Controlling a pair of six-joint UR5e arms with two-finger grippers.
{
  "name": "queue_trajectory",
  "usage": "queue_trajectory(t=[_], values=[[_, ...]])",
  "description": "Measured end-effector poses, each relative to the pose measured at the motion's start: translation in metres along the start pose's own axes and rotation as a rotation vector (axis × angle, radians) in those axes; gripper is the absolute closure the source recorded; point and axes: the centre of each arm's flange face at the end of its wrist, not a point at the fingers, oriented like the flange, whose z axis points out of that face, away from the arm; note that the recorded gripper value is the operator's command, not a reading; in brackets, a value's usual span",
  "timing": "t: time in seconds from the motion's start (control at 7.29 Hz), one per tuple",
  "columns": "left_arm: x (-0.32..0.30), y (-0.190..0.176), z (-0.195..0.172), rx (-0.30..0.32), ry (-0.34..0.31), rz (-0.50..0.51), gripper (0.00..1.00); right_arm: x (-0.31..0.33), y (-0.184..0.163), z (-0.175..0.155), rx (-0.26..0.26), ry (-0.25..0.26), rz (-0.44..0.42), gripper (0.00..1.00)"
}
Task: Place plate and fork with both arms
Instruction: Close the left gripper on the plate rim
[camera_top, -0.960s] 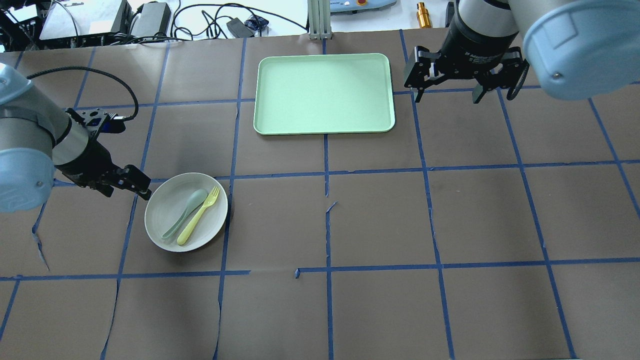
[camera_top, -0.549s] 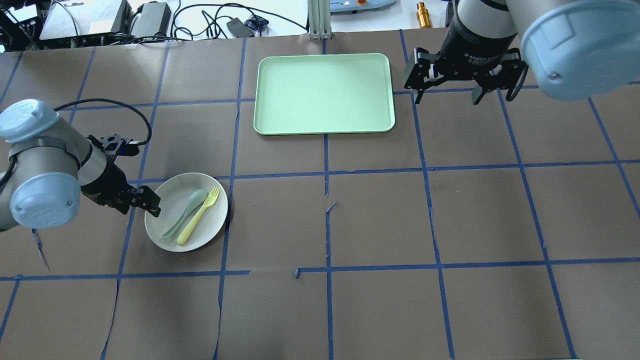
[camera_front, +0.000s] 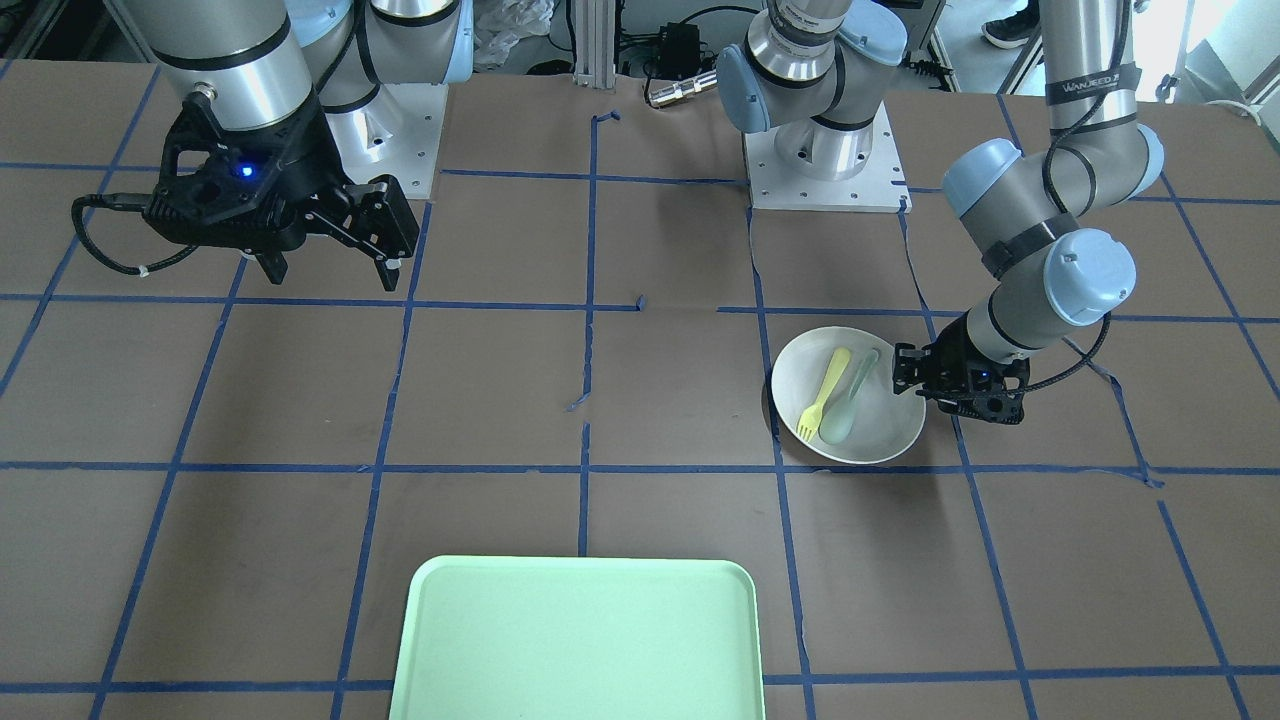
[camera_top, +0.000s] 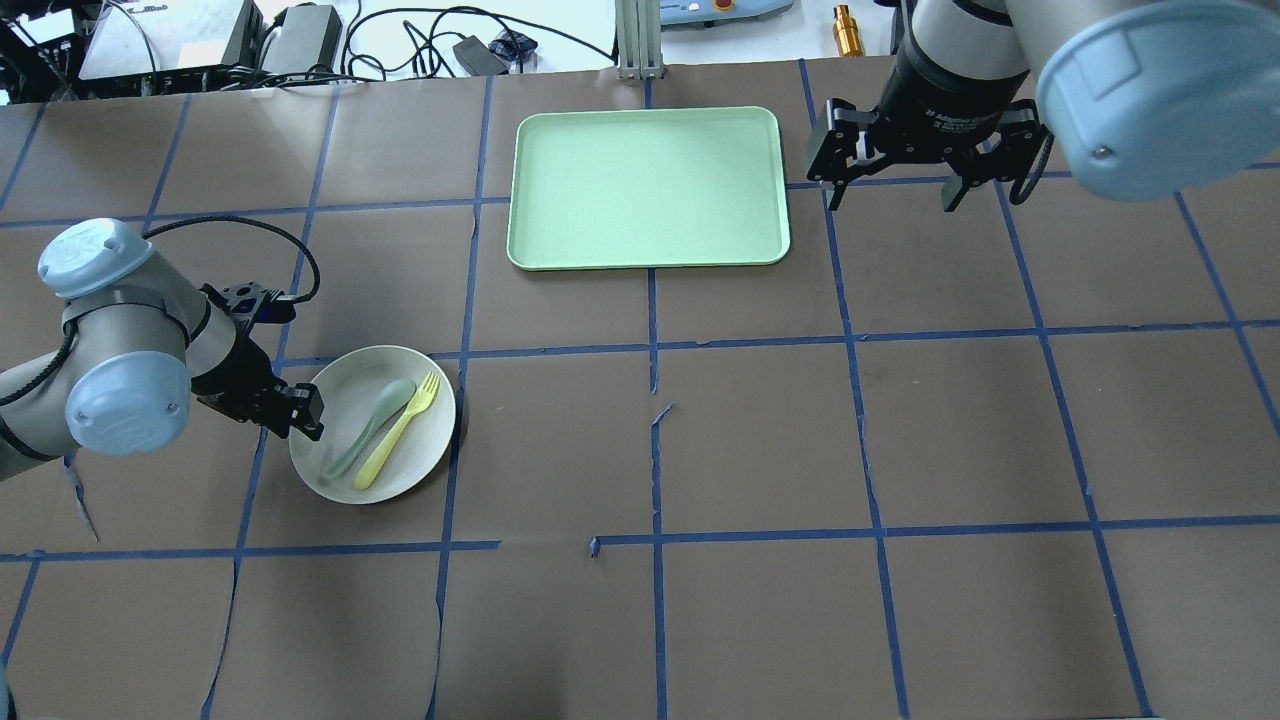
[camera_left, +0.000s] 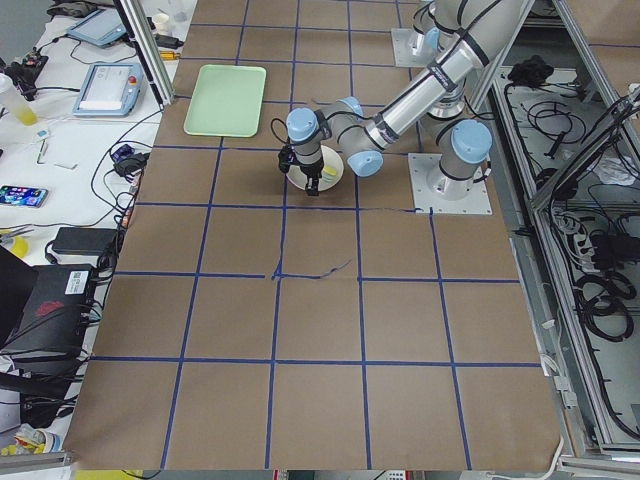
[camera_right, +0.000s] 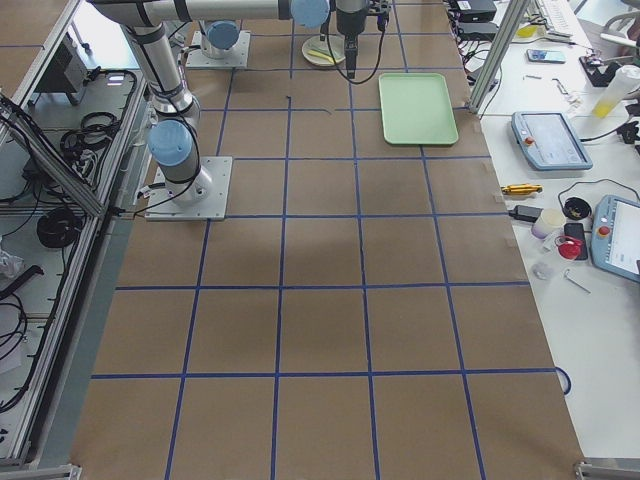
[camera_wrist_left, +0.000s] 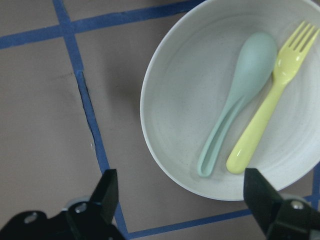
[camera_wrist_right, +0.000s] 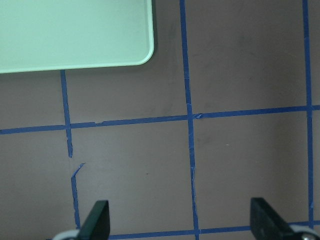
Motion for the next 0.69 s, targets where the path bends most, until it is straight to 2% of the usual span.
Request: queue_trajectory(t=[0.41,0.55,0.69], values=[[-0.003,-0.002,-0.001,-0.004,-0.025,-0.064,1.00,0.000,0.000,0.000,-0.001,0.000,0.000,0.00],[-0.002,-0.004,-0.005,0.014,-0.005,-0.085,1.00,0.000,0.000,0.000,-0.001,0.000,0.000,0.00],[0.003,-0.012,-0.013,0.052,0.051,-0.137,1.00,0.000,0.000,0.001,-0.003,0.000,0.000,0.00]])
